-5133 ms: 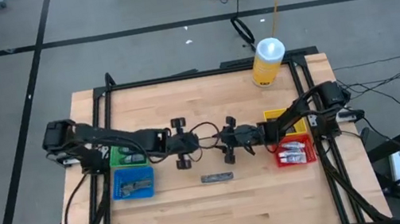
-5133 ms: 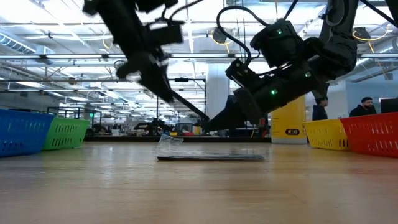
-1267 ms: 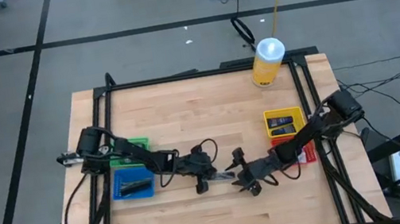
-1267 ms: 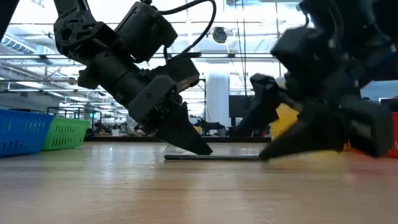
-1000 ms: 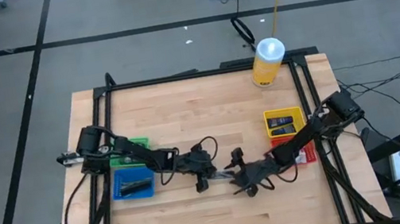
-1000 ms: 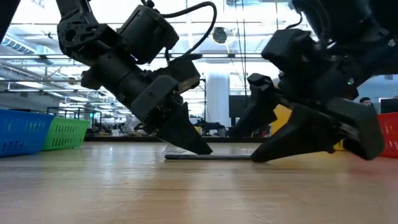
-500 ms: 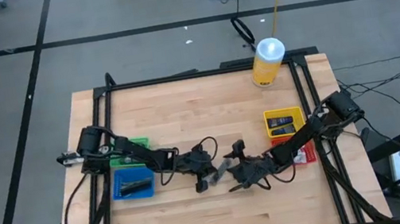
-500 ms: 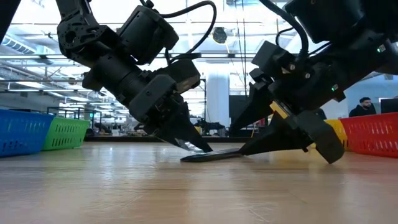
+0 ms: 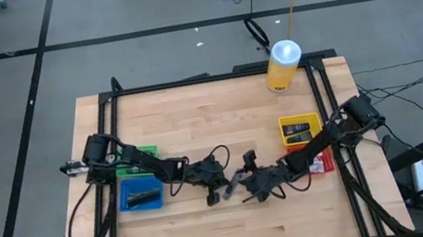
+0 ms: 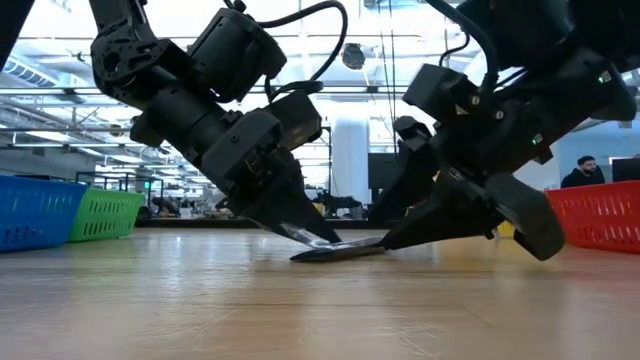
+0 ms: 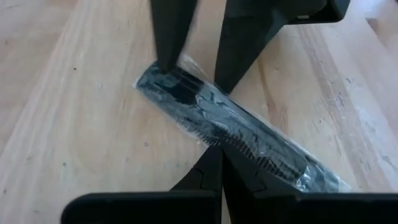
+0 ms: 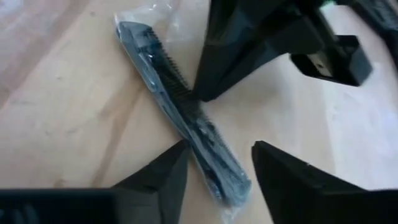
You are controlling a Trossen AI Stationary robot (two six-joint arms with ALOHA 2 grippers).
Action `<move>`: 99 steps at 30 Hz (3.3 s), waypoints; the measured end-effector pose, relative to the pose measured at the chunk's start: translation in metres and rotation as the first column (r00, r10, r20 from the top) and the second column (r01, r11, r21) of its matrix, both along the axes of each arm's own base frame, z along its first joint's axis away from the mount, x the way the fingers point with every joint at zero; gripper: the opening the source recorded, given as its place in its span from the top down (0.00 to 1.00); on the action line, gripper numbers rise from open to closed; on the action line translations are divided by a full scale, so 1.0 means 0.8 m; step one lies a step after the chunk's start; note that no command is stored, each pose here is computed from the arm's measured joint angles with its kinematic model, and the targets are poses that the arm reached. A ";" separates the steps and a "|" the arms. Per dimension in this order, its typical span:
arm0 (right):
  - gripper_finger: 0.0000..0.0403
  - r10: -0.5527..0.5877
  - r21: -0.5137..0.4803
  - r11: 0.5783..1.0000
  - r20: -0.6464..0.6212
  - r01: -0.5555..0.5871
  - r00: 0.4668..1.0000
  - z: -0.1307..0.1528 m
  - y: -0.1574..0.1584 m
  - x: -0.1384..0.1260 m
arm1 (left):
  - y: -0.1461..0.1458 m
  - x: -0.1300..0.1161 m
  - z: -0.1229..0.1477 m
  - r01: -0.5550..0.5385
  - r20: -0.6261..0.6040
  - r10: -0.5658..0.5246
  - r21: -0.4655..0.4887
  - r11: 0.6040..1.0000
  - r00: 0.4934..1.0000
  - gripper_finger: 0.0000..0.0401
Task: Pick & Place Travel size toiletries
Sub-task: Put the black comb into the blue bin
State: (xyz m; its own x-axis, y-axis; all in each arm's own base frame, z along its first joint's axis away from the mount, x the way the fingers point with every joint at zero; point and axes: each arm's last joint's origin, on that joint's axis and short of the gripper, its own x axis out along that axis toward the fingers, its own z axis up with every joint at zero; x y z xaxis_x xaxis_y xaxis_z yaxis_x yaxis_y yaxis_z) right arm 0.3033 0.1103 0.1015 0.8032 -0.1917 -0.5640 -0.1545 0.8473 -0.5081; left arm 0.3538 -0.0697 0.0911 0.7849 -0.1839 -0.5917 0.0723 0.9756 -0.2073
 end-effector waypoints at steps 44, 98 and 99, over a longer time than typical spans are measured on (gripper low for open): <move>0.45 0.181 -0.103 0.977 -0.072 -0.187 0.981 0.000 -0.017 0.008 | 0.017 0.007 -0.031 -0.157 -0.053 0.152 -0.121 0.980 0.987 0.99; 0.67 0.121 0.053 0.991 0.049 -0.123 0.991 0.026 0.006 0.000 | -0.014 -0.020 0.063 -0.052 -0.048 0.051 -0.033 0.998 0.998 0.99; 0.66 0.126 0.054 0.990 0.040 -0.128 0.991 0.025 0.007 -0.001 | -0.015 -0.023 0.063 -0.069 -0.064 0.068 -0.014 0.998 0.996 0.99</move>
State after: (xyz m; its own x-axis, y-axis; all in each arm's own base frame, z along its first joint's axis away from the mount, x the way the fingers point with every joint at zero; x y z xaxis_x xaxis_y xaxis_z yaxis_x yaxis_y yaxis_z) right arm 0.3026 0.1155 0.1212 0.8395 -0.0554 -0.5405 -0.2451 0.8492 -0.4678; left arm 0.3358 -0.0821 0.1416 0.7568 -0.1416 -0.6381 -0.0080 0.9742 -0.2256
